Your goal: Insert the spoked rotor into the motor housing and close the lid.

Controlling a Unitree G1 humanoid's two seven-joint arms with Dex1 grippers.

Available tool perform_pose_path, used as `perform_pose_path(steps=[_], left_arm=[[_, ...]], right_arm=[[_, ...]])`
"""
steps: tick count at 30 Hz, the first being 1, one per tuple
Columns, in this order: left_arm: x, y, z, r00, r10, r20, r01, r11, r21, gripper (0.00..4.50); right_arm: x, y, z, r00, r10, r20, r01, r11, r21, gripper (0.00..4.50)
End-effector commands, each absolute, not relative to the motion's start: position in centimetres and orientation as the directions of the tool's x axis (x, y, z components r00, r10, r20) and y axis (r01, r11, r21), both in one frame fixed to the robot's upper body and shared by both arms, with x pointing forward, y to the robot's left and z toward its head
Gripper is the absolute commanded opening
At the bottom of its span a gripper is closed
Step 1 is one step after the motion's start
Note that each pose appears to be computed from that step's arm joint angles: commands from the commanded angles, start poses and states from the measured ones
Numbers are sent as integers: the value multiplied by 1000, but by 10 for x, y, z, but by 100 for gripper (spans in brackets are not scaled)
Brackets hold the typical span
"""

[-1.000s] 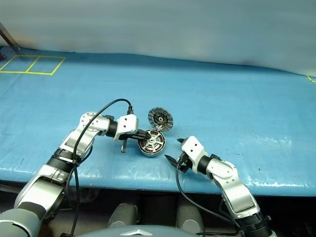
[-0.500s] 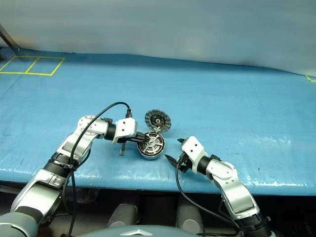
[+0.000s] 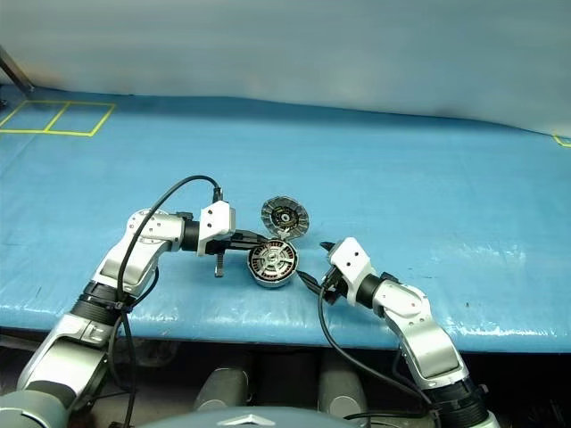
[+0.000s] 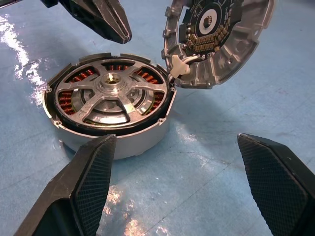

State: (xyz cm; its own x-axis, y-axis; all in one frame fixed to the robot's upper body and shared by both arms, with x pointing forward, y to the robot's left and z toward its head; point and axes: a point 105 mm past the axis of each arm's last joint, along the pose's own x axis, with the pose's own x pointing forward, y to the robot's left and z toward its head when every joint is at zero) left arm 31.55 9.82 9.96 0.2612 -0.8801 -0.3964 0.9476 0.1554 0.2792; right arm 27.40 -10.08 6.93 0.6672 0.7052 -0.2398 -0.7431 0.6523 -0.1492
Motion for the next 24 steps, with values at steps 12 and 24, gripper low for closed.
perform_pose_path(steps=[12, 24], left_arm=[[294, 126, 102, 410, -858, -308, 907, 346, 241, 0], [287, 133, 92, 424, -857, -294, 904, 384, 187, 0]], right_arm=[[328, -130, 82, 836, 485, -257, -545, 786, -291, 52], [360, -86, 111, 781, 610, -135, -625, 769, -133, 4]])
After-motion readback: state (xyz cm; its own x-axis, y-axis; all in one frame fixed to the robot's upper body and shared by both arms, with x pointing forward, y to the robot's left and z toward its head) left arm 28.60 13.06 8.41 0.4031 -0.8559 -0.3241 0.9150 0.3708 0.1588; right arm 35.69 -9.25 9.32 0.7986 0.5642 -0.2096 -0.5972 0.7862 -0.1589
